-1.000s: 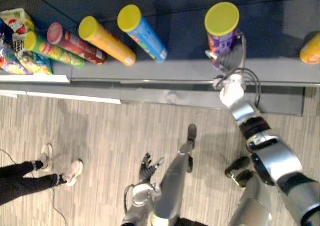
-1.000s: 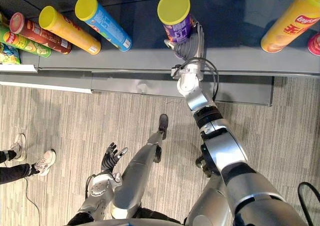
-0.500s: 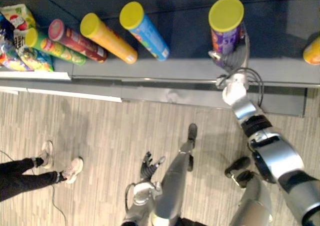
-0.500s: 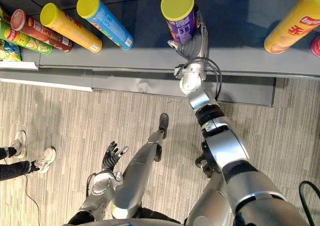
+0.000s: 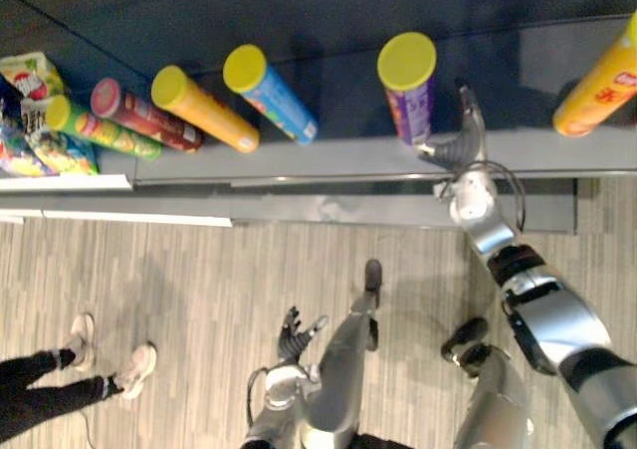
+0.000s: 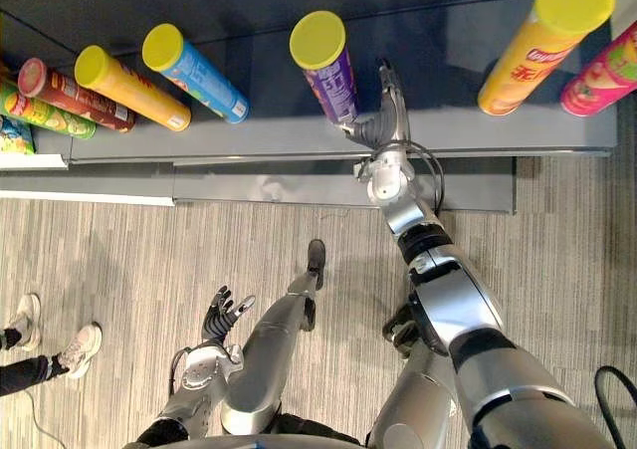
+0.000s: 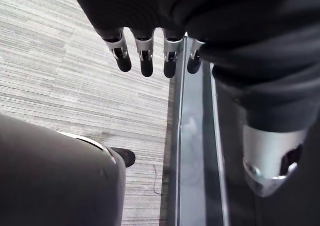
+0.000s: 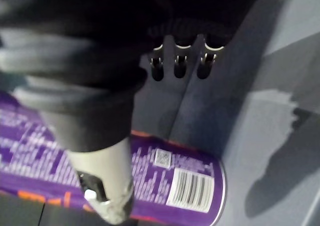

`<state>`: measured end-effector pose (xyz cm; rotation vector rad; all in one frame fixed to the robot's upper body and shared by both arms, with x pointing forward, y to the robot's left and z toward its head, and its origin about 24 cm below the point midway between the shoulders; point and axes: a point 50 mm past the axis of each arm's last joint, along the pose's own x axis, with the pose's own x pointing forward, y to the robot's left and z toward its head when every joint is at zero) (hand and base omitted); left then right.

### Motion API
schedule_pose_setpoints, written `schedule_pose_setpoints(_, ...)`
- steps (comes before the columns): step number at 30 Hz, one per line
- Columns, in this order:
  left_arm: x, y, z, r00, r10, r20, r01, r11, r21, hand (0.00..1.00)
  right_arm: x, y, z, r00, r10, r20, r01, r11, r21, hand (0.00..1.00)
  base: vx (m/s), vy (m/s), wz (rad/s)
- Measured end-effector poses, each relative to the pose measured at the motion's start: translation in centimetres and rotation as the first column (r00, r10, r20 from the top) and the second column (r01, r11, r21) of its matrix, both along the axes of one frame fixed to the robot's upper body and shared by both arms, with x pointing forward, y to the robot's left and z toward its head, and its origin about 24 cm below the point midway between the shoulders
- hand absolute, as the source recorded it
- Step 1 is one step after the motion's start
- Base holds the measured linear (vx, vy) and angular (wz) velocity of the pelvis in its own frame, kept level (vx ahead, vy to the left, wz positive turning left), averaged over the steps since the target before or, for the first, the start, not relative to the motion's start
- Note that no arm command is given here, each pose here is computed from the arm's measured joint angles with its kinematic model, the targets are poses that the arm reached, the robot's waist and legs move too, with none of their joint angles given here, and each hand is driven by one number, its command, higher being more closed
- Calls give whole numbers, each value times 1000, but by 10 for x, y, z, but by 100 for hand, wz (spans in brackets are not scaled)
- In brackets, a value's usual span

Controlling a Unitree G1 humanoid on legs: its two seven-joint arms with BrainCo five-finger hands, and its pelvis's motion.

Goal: Put the gum and the chips on the shelf.

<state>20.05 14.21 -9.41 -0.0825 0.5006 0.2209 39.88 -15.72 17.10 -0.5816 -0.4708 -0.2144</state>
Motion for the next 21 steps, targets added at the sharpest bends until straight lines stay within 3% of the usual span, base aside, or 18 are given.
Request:
schedule_pose_setpoints(6,-6,6,-8,999,-5,-52,5,1000,-5,0,-8,-19,-33,992,22,-123,-19,1000,24,0,52,-51,-17)
schedule_pose_setpoints(13,-24,29,-17,995,9,-95,-14,999,-53,0,-51,-14,-108,923,199,-328,-181,980,83,0,93,-24,-17)
schedule_pose_setpoints(16,-44,41,-27,984,60,-169,-73,995,-74,0,-93,-6,-151,850,293,-438,-258,956,138,0,115,21,-19)
schedule_pose_setpoints(21,-76,51,-42,953,89,-289,-116,990,-77,0,-187,5,-225,615,448,-649,-269,893,361,0,99,30,-19)
